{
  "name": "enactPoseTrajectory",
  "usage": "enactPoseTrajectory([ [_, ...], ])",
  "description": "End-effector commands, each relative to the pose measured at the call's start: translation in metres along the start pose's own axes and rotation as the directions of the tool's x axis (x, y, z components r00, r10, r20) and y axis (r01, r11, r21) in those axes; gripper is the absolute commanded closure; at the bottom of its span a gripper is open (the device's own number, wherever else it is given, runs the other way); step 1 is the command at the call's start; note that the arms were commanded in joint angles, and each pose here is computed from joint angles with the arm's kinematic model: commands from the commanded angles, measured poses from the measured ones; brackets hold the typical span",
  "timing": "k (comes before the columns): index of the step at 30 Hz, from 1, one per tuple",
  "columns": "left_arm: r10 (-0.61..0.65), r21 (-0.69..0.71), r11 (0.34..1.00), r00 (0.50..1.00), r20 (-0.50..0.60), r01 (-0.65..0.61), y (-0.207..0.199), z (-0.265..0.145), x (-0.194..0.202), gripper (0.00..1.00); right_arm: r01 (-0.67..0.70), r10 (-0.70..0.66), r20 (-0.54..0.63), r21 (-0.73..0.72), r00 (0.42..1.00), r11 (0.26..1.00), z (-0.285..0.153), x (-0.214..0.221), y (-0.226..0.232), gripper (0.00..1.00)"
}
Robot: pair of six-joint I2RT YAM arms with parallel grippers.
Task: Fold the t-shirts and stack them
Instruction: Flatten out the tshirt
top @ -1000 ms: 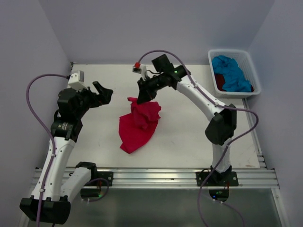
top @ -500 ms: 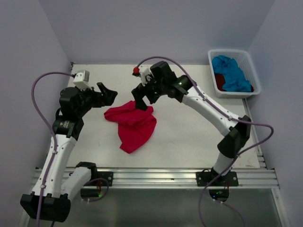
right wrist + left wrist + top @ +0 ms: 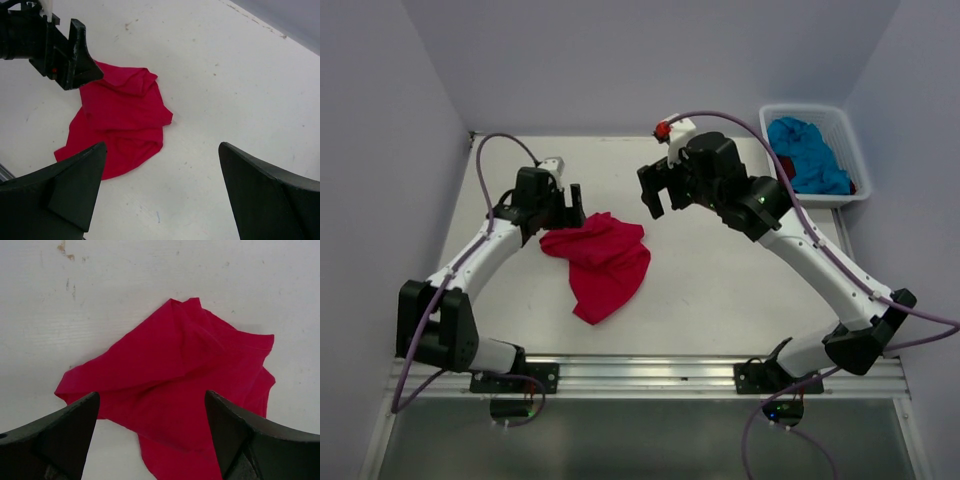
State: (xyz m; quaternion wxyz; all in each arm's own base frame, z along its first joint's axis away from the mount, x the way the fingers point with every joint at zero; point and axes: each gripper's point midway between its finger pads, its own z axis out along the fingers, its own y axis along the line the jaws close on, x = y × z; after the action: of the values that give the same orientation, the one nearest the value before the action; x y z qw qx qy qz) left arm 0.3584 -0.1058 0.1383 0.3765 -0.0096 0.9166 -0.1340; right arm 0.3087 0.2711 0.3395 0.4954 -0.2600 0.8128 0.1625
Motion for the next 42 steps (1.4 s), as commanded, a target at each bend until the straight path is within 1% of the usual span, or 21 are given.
enactPoseTrajectory([
  [1,0.108,-0.101,0.99,0.993,0.043,-0.103,0.004,0.002,-0.033,0.11,-0.018,0.018,0.012,0.041,1.0,0.999,-0.005,0.002,-0.007,0.01],
  [3,0.133,-0.139,0.982,0.991,0.012,-0.13,0.006,0.011,-0.031,0.16,-0.015,0.015,0.018,0.037,1.0,0.999,-0.008,0.003,-0.006,0.01],
  [7,0.151,-0.186,0.97,0.988,-0.034,-0.155,0.013,0.027,-0.019,0.18,-0.016,0.015,0.022,0.018,1.0,1.0,-0.011,0.003,-0.004,0.01],
  [9,0.167,-0.195,0.964,0.983,-0.076,-0.179,0.015,0.037,-0.011,0.19,-0.019,0.018,0.016,0.012,1.0,1.0,-0.01,0.006,-0.003,0.01],
  [13,0.212,-0.162,0.957,0.963,-0.169,-0.239,0.007,0.05,0.007,0.24,-0.026,0.026,0.02,0.004,0.999,1.0,-0.009,0.008,-0.001,0.01],
  [17,0.307,-0.092,0.939,0.929,-0.205,-0.33,-0.022,0.056,0.023,0.27,-0.023,0.023,0.017,0.012,1.0,1.0,-0.011,0.009,-0.003,0.01],
  [20,0.339,-0.064,0.93,0.914,-0.225,-0.361,-0.031,0.058,0.032,0.27,-0.014,0.014,0.011,0.011,1.0,1.0,-0.012,0.012,-0.003,0.01],
  [26,0.356,-0.091,0.919,0.905,-0.233,-0.385,-0.028,0.061,0.034,0.27,-0.008,0.008,0.01,0.017,1.0,1.0,-0.012,0.013,-0.004,0.01],
  [31,0.353,-0.197,0.894,0.903,-0.244,-0.403,-0.012,0.063,0.026,0.29,-0.004,0.004,0.004,0.015,1.0,1.0,-0.009,0.016,-0.004,0.01],
  [34,0.362,-0.232,0.879,0.9,-0.243,-0.416,-0.009,0.062,0.022,0.31,-0.005,0.005,-0.001,0.012,1.0,1.0,-0.007,0.018,-0.003,0.01],
  [37,0.379,-0.249,0.868,0.898,-0.225,-0.429,-0.01,0.058,0.017,0.36,-0.003,0.003,-0.006,0.012,1.0,1.0,-0.006,0.019,-0.003,0.01],
  [38,0.38,-0.251,0.869,0.899,-0.216,-0.427,-0.01,0.057,0.016,0.4,-0.003,0.003,-0.007,0.012,1.0,1.0,-0.006,0.02,-0.004,0.01],
  [40,0.384,-0.254,0.867,0.901,-0.203,-0.428,-0.01,0.056,0.014,0.44,-0.003,0.003,-0.006,0.009,1.0,1.0,-0.005,0.02,-0.003,0.01],
  [41,0.384,-0.254,0.868,0.901,-0.202,-0.427,-0.011,0.057,0.013,0.49,-0.003,0.003,-0.009,0.011,1.0,1.0,-0.004,0.021,-0.003,0.01],
  [42,0.386,-0.251,0.868,0.9,-0.204,-0.429,-0.011,0.058,0.013,0.51,-0.004,0.005,-0.009,0.008,1.0,1.0,-0.004,0.021,-0.003,0.01],
])
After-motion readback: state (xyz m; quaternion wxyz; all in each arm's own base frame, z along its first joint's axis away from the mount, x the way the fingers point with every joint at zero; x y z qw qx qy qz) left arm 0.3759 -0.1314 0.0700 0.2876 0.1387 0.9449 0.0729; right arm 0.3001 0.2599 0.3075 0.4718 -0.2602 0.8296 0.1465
